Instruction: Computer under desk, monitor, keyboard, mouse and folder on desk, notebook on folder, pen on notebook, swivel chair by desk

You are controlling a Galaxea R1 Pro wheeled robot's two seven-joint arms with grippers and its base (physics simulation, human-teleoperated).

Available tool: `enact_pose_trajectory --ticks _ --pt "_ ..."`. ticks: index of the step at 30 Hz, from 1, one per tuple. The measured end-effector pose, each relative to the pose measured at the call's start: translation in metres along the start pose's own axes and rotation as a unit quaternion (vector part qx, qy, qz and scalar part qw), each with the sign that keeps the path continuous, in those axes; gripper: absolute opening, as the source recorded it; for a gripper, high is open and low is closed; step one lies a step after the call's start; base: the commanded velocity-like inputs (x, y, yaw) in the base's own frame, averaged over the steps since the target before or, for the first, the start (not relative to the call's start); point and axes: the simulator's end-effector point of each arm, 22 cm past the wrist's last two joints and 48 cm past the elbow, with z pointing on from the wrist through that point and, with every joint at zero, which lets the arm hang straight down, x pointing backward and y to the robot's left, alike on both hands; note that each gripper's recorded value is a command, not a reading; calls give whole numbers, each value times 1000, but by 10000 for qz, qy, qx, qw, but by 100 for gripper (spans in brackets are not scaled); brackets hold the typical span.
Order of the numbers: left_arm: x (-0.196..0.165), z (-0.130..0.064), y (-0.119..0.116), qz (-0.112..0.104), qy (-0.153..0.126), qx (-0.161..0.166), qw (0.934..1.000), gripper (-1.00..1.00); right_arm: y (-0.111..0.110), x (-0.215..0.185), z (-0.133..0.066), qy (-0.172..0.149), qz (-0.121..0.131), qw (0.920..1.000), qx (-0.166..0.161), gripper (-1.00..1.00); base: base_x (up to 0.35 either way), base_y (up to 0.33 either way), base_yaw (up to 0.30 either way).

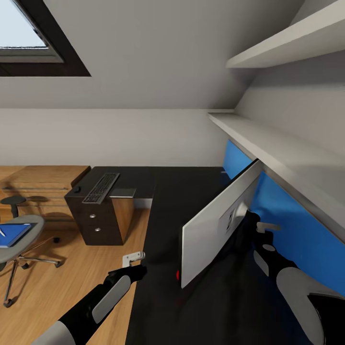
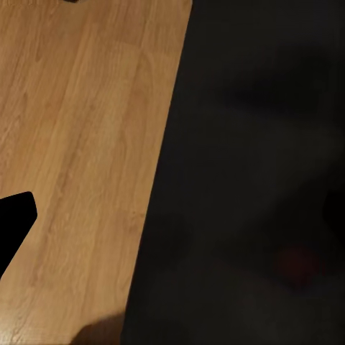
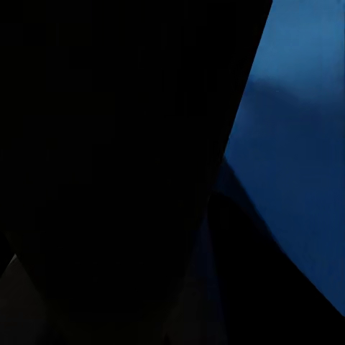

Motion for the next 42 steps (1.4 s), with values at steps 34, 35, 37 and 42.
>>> enact_pose_trajectory --ticks 34,35,37,42 --pt "5 4 4 18 58 -57 10000 100 2 1 1 -4 -36 10000 -16 100 11 0 0" --pt "5 4 4 18 58 -57 10000 100 2 1 1 -3 -36 10000 -16 100 0 0 0" --pt "5 4 4 17 57 -56 10000 100 2 1 1 -3 -35 10000 -16 100 0 0 0" --pt "5 4 4 17 56 -56 10000 100 1 1 1 5 -42 10000 -13 100 0 0 0"
